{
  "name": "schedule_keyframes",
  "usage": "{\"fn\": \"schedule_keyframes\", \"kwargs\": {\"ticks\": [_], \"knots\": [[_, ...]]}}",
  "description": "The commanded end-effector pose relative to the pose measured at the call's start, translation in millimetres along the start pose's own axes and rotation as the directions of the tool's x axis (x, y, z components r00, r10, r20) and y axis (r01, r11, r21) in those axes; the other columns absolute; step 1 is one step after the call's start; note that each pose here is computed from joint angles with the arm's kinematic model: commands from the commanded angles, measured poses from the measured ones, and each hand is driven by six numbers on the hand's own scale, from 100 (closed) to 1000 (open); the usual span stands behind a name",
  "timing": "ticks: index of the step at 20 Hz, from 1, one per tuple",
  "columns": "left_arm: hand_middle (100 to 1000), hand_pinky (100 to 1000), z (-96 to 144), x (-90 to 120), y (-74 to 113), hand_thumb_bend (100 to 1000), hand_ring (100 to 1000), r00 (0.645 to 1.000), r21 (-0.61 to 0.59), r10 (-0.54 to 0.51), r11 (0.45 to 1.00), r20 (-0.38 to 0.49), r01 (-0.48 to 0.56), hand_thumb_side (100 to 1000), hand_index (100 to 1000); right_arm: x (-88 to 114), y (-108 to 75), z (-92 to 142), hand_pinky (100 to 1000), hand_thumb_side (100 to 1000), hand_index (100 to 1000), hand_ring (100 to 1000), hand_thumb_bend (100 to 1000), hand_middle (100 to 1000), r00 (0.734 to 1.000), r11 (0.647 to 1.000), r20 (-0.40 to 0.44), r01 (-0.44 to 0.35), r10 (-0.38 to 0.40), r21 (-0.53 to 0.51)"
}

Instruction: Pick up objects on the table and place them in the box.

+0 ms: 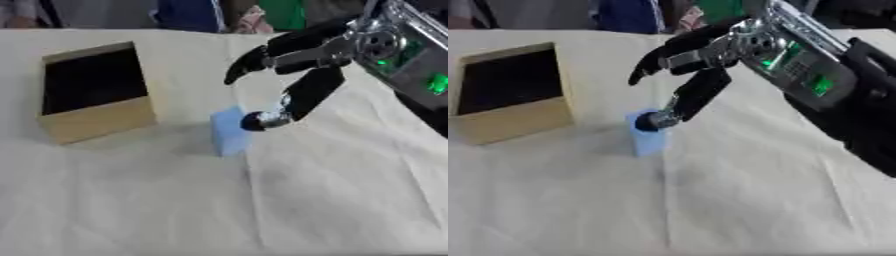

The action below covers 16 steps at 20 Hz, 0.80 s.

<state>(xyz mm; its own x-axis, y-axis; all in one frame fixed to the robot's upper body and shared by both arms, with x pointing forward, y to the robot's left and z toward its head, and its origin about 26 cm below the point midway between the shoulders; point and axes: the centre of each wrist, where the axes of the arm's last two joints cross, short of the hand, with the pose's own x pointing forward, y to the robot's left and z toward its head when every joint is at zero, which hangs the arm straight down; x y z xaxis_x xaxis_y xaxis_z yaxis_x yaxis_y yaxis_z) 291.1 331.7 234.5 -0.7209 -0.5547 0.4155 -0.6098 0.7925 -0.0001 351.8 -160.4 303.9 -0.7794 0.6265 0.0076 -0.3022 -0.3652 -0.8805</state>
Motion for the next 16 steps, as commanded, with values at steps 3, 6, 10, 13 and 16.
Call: {"fn": "schedule_keyframes", "kwargs": {"ticks": [3,6,10,13,16], "knots": [[707,737,-8,5,3.5,129,898,0.999,0.004,-0.002,1.000,0.035,0.001,1000,833,-5,-5.4,-2,1000,925,1000,1000,627,1000,0.997,0.999,-0.058,-0.049,0.049,-0.003],[703,735,-8,5,3.5,127,897,0.999,0.004,-0.002,1.000,0.034,0.002,1000,830,-10,-2.7,-8,1000,907,1000,1000,608,1000,0.994,0.998,-0.082,-0.069,0.070,0.011],[700,734,-9,5,3.2,126,896,0.999,0.005,0.001,1.000,0.035,-0.001,1000,828,-14,-0.2,-15,1000,891,1000,1000,601,1000,0.992,0.996,-0.087,-0.089,0.091,0.028],[698,733,-9,6,3.1,123,895,0.999,0.004,0.002,1.000,0.036,-0.002,1000,827,-16,1.0,-18,1000,886,1000,1000,595,1000,0.991,0.994,-0.088,-0.103,0.106,0.036],[696,732,-9,5,3.1,122,895,0.999,0.005,0.001,1.000,0.034,-0.001,1000,825,-15,0.1,-19,992,856,1000,991,522,929,0.989,0.993,-0.084,-0.117,0.120,0.035]]}}
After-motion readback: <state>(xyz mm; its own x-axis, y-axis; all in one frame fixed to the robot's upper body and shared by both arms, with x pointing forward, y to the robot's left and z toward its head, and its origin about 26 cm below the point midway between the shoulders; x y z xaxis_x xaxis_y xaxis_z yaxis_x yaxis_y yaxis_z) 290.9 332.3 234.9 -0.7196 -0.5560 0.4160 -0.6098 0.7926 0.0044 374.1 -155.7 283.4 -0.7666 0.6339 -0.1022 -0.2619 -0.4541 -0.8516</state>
